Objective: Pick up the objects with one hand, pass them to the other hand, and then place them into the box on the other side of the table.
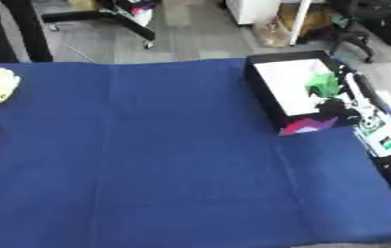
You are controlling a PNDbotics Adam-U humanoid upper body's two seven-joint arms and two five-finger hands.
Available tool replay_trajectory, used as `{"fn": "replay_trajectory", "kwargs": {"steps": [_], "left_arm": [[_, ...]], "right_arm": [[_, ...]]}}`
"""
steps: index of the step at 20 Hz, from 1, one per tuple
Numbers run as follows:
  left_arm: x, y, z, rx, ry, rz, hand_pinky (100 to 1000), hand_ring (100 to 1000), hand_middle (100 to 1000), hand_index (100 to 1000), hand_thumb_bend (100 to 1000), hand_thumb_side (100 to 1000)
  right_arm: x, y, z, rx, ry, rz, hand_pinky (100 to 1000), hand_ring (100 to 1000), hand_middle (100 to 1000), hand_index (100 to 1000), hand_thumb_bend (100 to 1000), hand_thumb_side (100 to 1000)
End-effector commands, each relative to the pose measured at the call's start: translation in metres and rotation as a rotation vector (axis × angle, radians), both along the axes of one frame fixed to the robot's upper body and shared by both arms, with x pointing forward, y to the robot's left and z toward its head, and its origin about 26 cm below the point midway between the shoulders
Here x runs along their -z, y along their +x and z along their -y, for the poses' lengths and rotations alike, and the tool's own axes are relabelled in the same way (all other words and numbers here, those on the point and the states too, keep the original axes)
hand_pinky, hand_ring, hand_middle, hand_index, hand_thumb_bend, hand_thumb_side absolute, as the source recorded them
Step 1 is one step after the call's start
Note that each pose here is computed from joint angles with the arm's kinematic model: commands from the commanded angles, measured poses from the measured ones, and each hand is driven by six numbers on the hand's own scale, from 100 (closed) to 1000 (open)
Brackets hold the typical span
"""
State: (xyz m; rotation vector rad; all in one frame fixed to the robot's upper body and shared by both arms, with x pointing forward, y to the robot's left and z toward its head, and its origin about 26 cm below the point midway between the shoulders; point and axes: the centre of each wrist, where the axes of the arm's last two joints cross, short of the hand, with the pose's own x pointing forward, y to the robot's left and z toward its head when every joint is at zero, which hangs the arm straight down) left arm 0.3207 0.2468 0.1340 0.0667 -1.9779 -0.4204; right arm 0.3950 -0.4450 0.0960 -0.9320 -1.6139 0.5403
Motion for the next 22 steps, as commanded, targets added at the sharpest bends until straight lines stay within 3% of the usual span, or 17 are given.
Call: {"fn": "replay_trajectory", "kwargs": {"steps": [1,4,6,13,18,19,21,22], "left_arm": [[-0.01,-0.001,0.001,0.015,0.004,0.036,638,704,649,873,683,730],[-0.01,-0.001,0.002,0.016,0.004,0.036,638,704,649,873,683,730],[-0.01,-0.001,0.002,0.015,0.003,0.035,638,703,648,873,683,730],[-0.008,-0.001,0.001,0.011,-0.001,0.03,637,703,646,872,681,728],[-0.011,0.001,-0.005,-0.029,0.024,0.035,636,697,639,871,669,717],[-0.014,0.002,-0.009,-0.052,0.042,0.039,637,694,634,867,657,695],[-0.021,0.004,-0.018,-0.111,0.096,0.052,639,691,631,865,655,666],[-0.025,0.006,-0.023,-0.149,0.13,0.058,639,688,628,863,651,651]], "right_arm": [[-0.021,0.004,0.005,0.003,-0.072,0.044,745,712,737,1000,109,504],[-0.025,0.006,0.002,-0.021,-0.114,0.048,848,846,886,1000,175,597],[-0.029,0.006,0.0,-0.049,-0.129,0.056,876,890,931,1000,181,603],[-0.05,0.006,-0.008,-0.116,-0.191,0.113,903,928,969,1000,176,545],[-0.076,-0.008,-0.03,-0.18,-0.181,0.288,861,872,916,1000,132,464],[-0.083,-0.015,-0.04,-0.209,-0.172,0.335,849,855,900,1000,100,397],[-0.095,-0.03,-0.063,-0.271,-0.164,0.409,838,840,882,1000,100,362],[-0.1,-0.039,-0.074,-0.303,-0.165,0.44,836,836,878,1000,100,277]]}}
